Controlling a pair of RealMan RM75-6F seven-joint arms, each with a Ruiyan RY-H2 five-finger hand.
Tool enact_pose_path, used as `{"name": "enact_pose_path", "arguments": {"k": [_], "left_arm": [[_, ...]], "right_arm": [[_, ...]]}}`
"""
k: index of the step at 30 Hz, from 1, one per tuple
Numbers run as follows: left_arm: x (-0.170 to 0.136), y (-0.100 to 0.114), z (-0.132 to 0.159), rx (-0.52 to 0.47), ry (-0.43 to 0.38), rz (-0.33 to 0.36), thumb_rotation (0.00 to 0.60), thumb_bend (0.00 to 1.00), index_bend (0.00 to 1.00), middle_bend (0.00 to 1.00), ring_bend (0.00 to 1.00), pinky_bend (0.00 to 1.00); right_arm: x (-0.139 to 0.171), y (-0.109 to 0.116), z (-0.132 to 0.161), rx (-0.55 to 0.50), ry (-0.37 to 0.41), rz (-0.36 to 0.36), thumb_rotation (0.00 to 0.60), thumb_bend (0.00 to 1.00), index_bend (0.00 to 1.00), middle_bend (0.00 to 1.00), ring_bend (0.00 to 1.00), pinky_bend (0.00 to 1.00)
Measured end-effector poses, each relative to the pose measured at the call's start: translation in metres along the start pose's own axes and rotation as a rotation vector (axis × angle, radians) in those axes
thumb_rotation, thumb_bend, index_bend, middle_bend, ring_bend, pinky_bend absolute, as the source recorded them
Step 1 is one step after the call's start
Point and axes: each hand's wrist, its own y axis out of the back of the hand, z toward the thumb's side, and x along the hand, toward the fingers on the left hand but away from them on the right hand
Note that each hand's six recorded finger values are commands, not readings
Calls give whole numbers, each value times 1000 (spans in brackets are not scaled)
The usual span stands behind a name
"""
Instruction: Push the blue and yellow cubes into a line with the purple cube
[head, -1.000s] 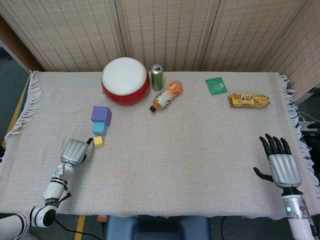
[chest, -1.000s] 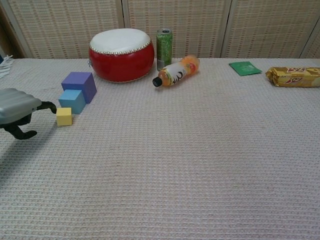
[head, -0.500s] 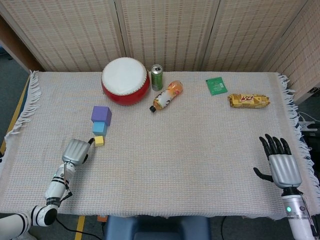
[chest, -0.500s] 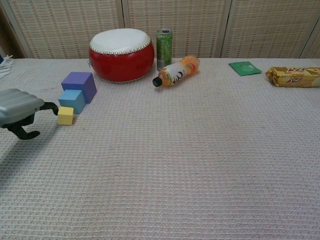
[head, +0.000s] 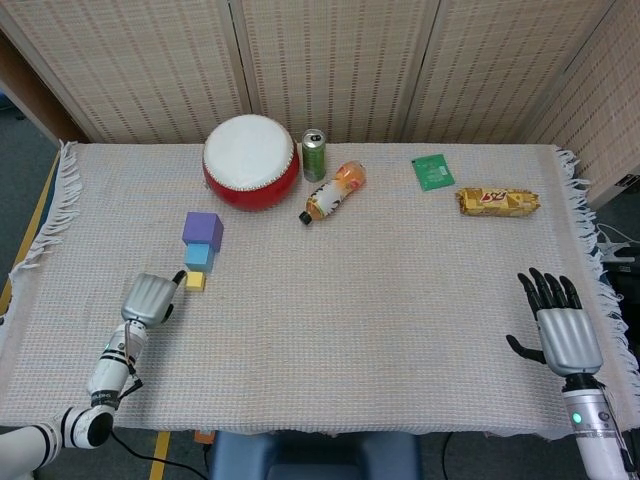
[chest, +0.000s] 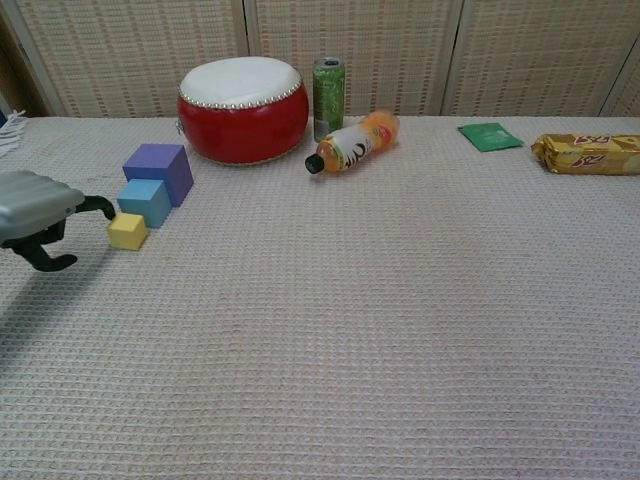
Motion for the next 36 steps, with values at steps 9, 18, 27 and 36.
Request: {"name": "enact_pose_path", "arguments": {"k": [9,18,27,36], "left_arm": [[-18,6,-6,19,34,50,600,382,281,1000,1000,1000],[-40,2,22,3,-51,54,600,381,283,1000,1000,1000],[-30,-6,31,-2,-70,7,600,385,200,1000,1000,1000],[-23,-10,27,-7,-59,-24,600,387,198,1000,1000,1000]], "right_arm": [[2,-2,3,4,15,10,458,3,0,0,0,0],[6,0,4,0,25,4,458,3,0,0,0,0],[7,3,2,-6,21,-4,457,4,0,0,0,0],[6,3,0,-8,14,-5,458,3,0,0,0,0]]}}
